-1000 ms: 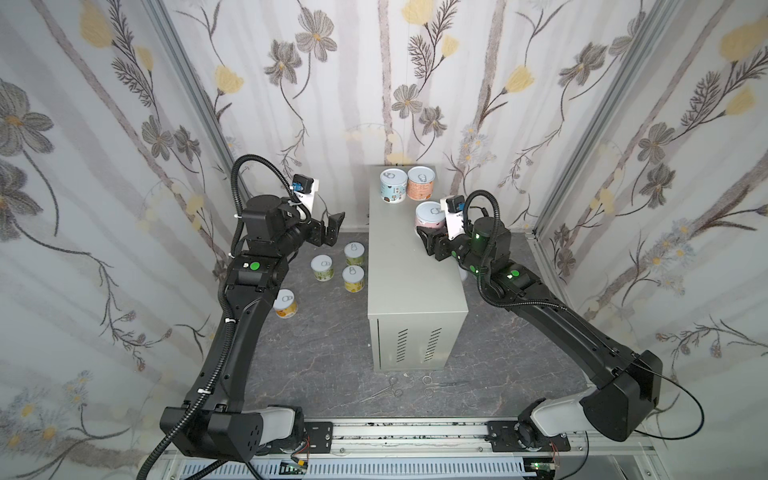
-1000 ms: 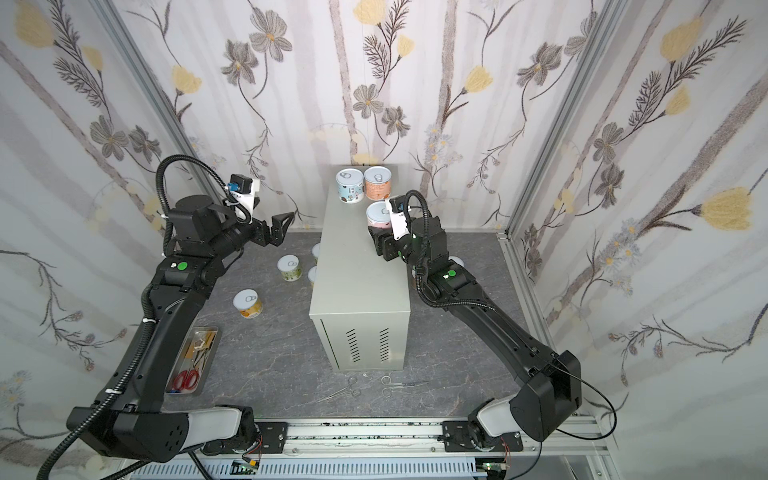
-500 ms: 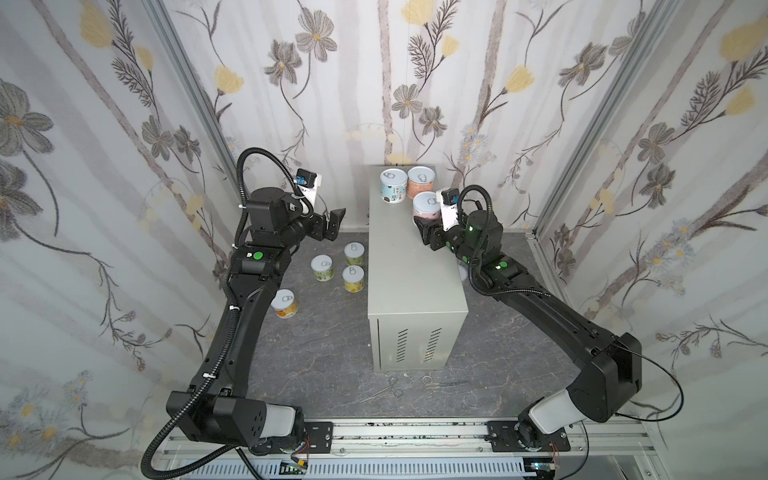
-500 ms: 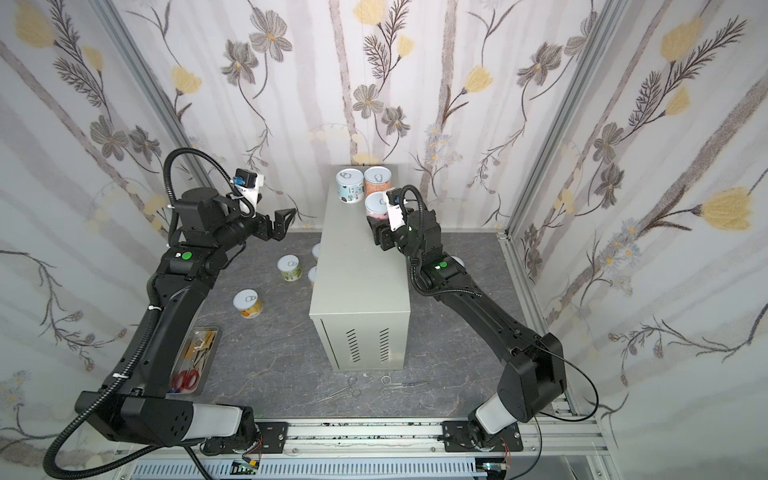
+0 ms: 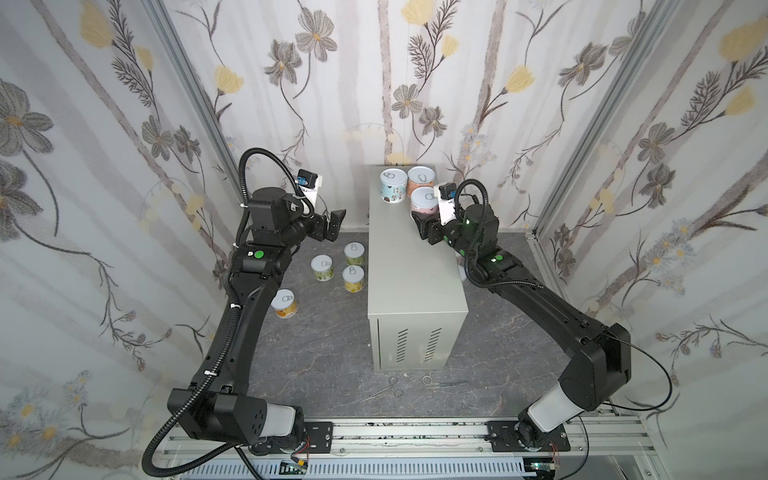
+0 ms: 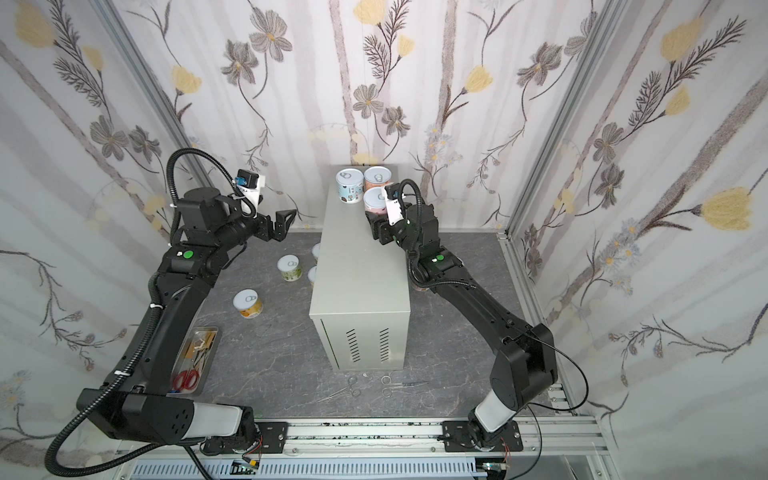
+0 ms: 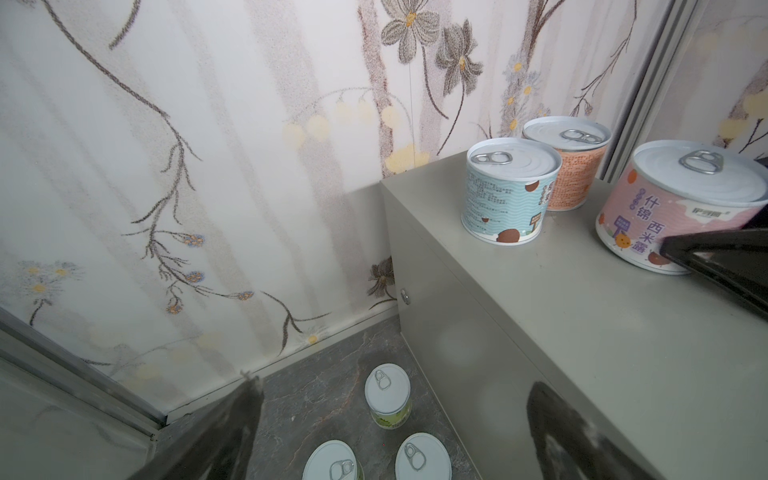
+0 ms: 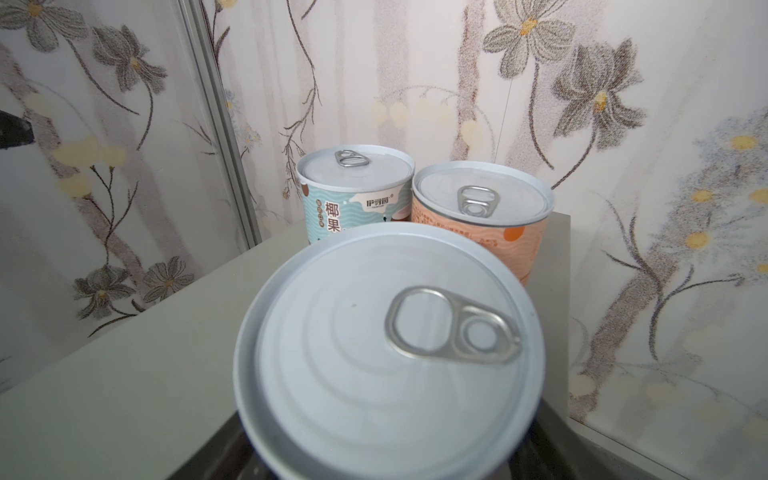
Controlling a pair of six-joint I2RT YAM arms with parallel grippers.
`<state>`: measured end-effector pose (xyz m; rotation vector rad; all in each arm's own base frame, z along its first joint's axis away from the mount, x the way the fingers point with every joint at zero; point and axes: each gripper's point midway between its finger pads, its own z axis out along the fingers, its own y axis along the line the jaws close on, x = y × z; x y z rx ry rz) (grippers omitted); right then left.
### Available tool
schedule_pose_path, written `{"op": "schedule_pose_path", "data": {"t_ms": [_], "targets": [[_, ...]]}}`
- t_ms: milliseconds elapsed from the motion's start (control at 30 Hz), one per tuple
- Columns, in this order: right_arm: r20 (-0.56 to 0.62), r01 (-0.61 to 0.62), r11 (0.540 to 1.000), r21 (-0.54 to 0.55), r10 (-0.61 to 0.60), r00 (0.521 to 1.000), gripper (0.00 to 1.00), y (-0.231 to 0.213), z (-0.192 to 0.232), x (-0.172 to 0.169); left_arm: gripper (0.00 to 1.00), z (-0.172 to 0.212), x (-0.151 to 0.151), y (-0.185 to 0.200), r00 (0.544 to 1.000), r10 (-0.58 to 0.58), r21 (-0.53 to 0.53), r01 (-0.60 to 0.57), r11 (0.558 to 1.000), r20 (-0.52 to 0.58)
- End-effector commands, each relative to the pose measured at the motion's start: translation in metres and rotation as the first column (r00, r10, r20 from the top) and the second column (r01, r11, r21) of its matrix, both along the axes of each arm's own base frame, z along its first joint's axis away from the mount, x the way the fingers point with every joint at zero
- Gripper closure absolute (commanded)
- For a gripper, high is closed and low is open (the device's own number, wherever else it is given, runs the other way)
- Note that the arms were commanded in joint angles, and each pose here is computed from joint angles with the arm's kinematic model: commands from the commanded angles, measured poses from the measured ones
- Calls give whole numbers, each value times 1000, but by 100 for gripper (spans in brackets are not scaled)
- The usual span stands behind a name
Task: Place and organize the canned foods onto the counter
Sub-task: 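Lower the pink can in front of the two cans with the right gripper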
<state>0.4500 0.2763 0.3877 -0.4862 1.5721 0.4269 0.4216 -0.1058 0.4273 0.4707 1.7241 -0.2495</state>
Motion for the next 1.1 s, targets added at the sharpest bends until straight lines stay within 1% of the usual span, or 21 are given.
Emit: {"op": "schedule_pose_path", "data": {"t_ms": [0, 67, 300, 400, 667, 833, 1067], "targets": [[-94, -20, 998, -66, 14, 995, 25, 2, -32, 0, 0, 8, -2, 0, 1000, -7, 10, 7, 1000, 25], [-95, -21, 998, -66, 15, 995, 24, 2, -31, 1, 0, 7, -2, 0, 1000, -6, 10, 6, 1000, 22], [-92, -24, 998, -64, 18, 996, 16, 2, -27, 3, 0, 7, -3, -1, 1000, -11, 8, 11, 1000, 16], [-86, -24, 998, -60, 18, 996, 14, 2, -24, 3, 0, 7, -4, -1, 1000, -12, 8, 12, 1000, 16], [-65, -17, 999, -50, 13, 998, 14, 0, -20, 1, 0, 7, -6, -1, 1000, -15, 7, 15, 1000, 16], [-54, -14, 999, -43, 12, 998, 19, 0, -16, 2, 0, 8, -7, -2, 1000, -18, 5, 18, 1000, 16], [-52, -9, 999, -39, 7, 999, 21, -1, -15, 6, 0, 9, -8, -2, 1000, -20, 0, 20, 1000, 19]]}}
